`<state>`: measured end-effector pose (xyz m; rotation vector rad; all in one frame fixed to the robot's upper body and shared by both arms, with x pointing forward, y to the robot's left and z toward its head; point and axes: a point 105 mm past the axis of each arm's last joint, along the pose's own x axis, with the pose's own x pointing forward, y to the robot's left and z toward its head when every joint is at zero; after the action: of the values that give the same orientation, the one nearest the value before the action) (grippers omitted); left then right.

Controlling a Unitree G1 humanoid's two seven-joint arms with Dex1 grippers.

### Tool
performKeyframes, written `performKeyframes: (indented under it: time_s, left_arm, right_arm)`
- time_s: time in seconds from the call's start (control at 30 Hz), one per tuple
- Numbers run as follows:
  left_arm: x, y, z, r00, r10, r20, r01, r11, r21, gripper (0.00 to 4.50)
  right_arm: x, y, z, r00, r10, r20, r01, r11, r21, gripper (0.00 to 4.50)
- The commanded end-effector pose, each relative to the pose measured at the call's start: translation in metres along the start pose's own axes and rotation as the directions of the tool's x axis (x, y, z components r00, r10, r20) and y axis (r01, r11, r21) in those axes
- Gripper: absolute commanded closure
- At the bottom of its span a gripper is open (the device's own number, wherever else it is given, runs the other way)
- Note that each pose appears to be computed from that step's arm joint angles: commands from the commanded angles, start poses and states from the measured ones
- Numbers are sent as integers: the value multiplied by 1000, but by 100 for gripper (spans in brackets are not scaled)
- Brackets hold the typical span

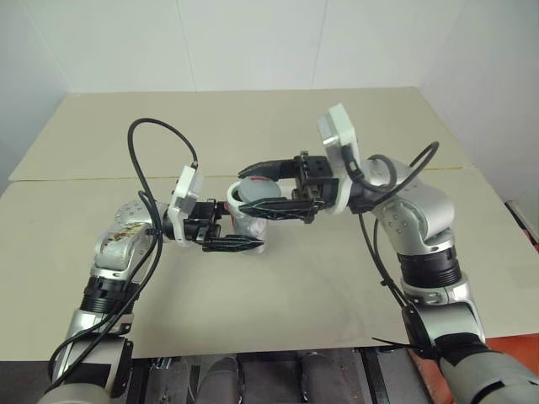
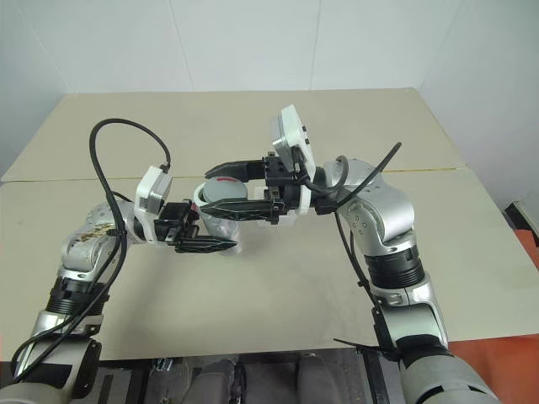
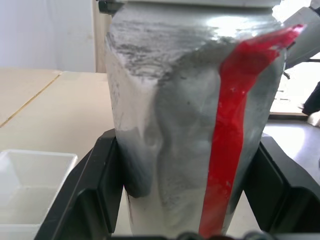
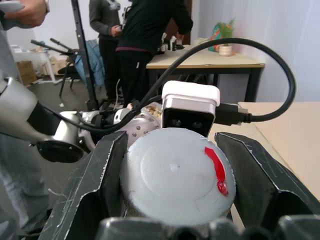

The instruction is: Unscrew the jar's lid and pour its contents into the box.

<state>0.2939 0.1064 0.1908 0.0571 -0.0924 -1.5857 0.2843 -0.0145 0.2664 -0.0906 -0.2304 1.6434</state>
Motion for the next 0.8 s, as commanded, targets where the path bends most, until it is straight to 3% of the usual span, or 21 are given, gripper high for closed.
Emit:
performKeyframes:
  time_s: [0.03, 0.17, 0.37, 0.5, 0.6, 0.73, 0.8]
  left_arm:
    - [-12, -1, 4, 999, 39, -12, -39, 999, 33, 153]
    - [-19, -2, 2, 997, 68, -26, -67, 997, 27, 153]
    - [-32, 9, 8, 984, 180, -10, -179, 982, 62, 153]
    - [-34, 20, 18, 967, 254, 23, -255, 962, 100, 153]
    - [-37, 26, 23, 957, 288, 29, -290, 948, 130, 153]
    - [-38, 30, 29, 950, 311, 35, -313, 937, 155, 153]
    - [-37, 32, 30, 947, 318, 35, -319, 933, 165, 153]
  right_arm:
    - [-20, -19, 23, 991, -130, 42, 133, 988, -80, 174]
    - [-43, -32, 27, 971, -236, 28, 237, 966, -105, 174]
    - [-98, -66, 17, 826, -562, -42, 549, 819, -164, 174]
    - [-134, -85, -6, 619, -777, -114, 751, 628, -205, 174]
    - [-167, -93, -34, 393, -904, -170, 881, 423, -211, 174]
    - [-202, -90, -76, 136, -957, -256, 948, 201, -246, 174]
    - [-211, -87, -93, 55, -957, -284, 952, 136, -273, 174]
